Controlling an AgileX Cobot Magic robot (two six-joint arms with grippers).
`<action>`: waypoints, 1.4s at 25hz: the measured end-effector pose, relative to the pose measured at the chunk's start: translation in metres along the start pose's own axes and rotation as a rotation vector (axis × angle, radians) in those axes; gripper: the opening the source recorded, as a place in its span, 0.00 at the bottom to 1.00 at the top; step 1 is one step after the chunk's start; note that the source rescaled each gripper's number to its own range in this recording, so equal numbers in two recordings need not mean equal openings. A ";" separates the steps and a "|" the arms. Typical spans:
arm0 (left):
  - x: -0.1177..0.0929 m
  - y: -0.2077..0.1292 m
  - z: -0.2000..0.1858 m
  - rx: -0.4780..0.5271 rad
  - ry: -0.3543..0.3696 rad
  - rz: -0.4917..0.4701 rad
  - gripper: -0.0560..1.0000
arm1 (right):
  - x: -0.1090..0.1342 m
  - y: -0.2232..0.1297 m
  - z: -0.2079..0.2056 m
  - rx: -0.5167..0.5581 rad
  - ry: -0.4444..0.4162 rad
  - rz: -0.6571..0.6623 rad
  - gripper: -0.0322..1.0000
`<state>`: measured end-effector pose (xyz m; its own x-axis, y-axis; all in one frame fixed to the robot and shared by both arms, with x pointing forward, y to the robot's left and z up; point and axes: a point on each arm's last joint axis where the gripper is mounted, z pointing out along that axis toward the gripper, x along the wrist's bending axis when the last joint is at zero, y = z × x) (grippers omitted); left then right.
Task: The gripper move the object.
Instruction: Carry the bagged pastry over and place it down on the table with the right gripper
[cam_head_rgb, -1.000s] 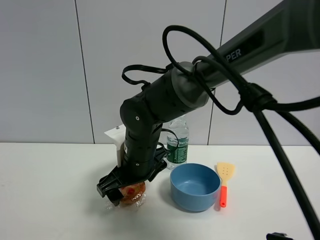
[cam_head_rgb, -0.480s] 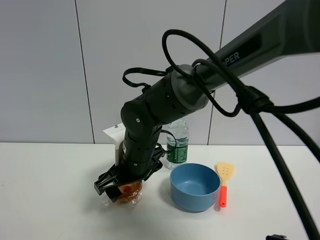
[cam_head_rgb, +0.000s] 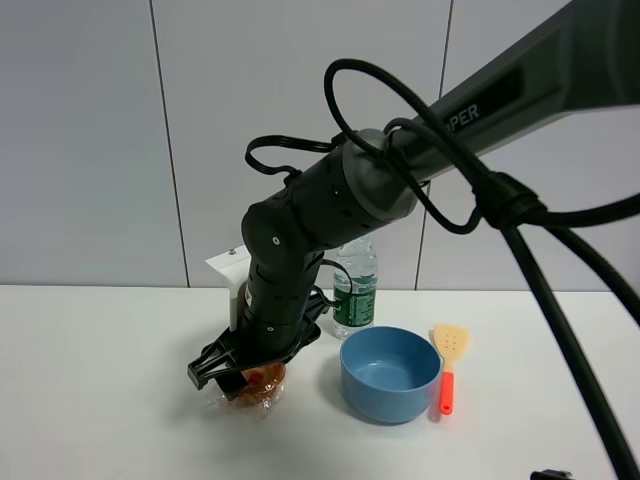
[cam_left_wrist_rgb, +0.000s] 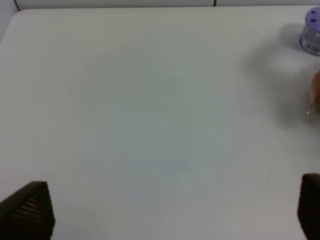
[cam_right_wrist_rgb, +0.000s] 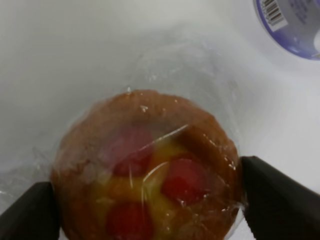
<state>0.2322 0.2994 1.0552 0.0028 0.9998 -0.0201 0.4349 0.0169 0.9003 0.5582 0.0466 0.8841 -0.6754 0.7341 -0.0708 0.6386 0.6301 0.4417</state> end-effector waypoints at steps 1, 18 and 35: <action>0.000 0.000 0.000 0.000 0.000 0.000 1.00 | 0.000 0.000 0.000 0.000 0.000 -0.002 0.46; 0.000 0.000 0.000 0.000 0.000 0.000 1.00 | 0.002 -0.003 0.010 -0.003 0.014 -0.013 0.61; 0.000 0.000 0.000 0.000 0.000 0.000 1.00 | 0.003 -0.004 0.011 0.002 0.020 -0.002 0.03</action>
<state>0.2322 0.2994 1.0552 0.0028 0.9998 -0.0201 0.4349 0.0169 0.9003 0.5580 0.0490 0.8724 -0.6836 0.7278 -0.0539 0.6381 0.6319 0.4400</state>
